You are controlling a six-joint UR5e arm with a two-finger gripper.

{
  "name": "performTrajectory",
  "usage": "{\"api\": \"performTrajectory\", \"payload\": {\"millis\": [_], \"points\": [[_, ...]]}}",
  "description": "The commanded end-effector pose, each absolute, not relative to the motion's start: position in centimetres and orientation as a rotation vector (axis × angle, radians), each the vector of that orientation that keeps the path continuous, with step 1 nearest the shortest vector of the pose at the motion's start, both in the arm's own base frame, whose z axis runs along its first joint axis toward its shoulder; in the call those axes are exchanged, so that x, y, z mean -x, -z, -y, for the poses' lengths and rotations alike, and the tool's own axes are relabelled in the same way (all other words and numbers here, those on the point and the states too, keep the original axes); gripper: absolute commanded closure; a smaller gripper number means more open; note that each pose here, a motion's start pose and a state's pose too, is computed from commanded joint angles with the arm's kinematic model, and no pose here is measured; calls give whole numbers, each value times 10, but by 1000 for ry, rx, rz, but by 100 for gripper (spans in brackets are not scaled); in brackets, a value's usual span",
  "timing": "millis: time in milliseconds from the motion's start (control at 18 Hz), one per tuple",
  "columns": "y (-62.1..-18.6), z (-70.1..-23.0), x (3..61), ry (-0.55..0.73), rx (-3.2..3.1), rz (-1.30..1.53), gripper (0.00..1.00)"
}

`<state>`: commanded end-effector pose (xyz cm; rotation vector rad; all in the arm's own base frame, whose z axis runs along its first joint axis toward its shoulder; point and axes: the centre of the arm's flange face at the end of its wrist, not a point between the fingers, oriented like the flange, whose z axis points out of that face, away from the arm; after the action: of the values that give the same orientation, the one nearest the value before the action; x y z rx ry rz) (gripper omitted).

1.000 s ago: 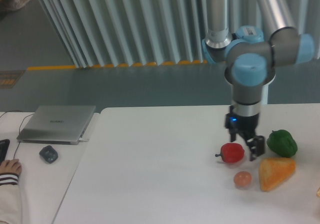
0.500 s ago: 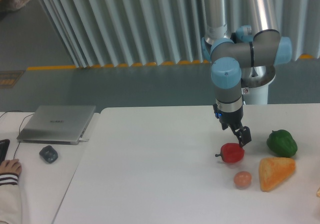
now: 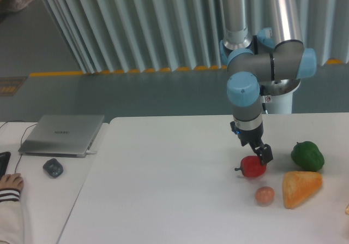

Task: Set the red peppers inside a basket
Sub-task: 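Move the gripper over the small red pepper and lower it, then close the gripper around the red pepper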

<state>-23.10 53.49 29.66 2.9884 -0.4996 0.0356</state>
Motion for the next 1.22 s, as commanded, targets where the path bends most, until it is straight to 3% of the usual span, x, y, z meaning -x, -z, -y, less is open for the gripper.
{"api": "performTrajectory", "payload": {"millis": [778, 833, 1000, 1222], "points": [[-256, -556, 217, 16, -2944, 454, 0], [-256, -556, 217, 23, -2939, 454, 6], [-261, -558, 218, 33, -2945, 465, 68], [-283, -561, 226, 72, -2973, 459, 69]]}}
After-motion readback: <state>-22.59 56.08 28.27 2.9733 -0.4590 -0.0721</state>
